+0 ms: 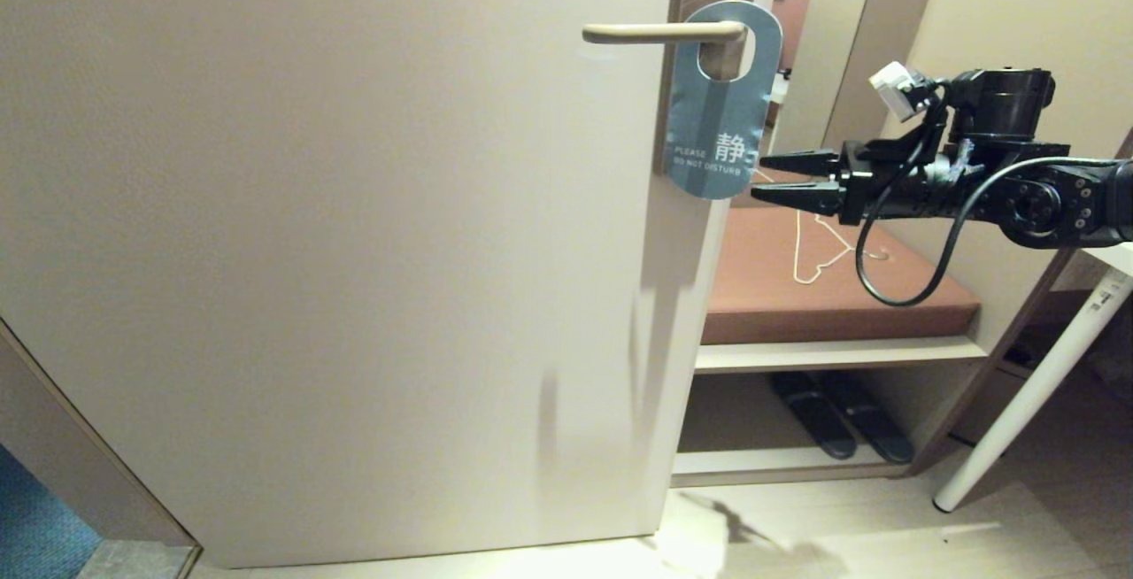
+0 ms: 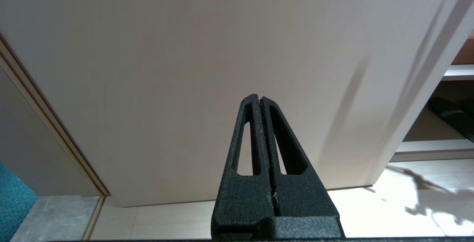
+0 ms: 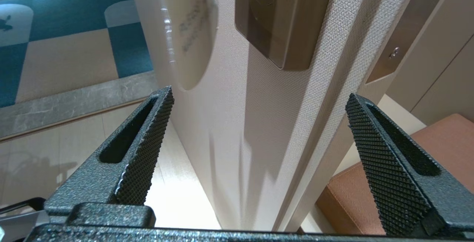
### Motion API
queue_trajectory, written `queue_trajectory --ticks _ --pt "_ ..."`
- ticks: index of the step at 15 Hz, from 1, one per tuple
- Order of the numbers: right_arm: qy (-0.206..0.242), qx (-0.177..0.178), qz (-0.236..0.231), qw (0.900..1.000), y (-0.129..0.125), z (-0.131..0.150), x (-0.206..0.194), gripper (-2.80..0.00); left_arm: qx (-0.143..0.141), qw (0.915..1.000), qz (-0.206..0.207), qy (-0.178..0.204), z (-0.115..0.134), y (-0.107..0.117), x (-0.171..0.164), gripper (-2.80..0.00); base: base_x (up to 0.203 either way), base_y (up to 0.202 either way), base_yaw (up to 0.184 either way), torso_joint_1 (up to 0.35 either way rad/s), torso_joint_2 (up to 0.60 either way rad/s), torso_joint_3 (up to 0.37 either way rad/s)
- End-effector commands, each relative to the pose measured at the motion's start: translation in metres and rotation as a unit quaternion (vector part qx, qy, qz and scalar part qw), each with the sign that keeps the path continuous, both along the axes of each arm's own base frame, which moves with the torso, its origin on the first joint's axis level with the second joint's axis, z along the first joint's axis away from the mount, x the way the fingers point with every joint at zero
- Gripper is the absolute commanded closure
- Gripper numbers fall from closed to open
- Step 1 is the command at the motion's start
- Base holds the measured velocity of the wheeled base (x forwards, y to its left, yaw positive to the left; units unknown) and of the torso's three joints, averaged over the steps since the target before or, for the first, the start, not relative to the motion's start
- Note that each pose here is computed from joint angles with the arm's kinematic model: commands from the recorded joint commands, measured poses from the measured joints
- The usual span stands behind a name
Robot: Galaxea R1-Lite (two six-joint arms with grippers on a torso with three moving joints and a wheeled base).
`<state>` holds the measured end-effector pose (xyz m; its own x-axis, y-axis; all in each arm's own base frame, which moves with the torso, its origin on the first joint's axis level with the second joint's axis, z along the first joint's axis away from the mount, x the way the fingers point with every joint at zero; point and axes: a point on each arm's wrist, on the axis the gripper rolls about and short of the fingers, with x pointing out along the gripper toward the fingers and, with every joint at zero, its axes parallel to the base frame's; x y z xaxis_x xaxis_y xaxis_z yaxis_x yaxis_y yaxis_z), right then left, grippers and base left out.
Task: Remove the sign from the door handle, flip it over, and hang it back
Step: Take down the sign
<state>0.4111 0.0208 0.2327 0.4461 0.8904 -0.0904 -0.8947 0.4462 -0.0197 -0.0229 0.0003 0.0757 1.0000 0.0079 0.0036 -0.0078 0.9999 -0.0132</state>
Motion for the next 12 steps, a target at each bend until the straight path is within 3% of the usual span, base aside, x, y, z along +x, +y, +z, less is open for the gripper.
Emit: queue_trajectory --ticks 1,7,12 --pt "-0.009 0.000 0.003 1.000 0.000 0.007 -0.005 -2.80 0.000 1.0000 0.001 0.000 0.000 0.000 0.000 0.00 0.000 0.000 0.000 0.000 0.00 0.000" --pt "-0.024 0.001 0.014 1.000 0.009 0.016 -0.006 -2.80 0.000 1.0000 0.001 0.000 0.000 0.000 0.000 0.00 0.000 0.000 0.000 0.000 0.00 0.000" --pt "-0.033 0.002 0.043 0.999 0.034 0.021 -0.009 -2.80 0.000 1.0000 0.001 0.000 0.000 0.000 0.000 0.00 0.000 0.000 0.000 0.000 0.00 0.000"
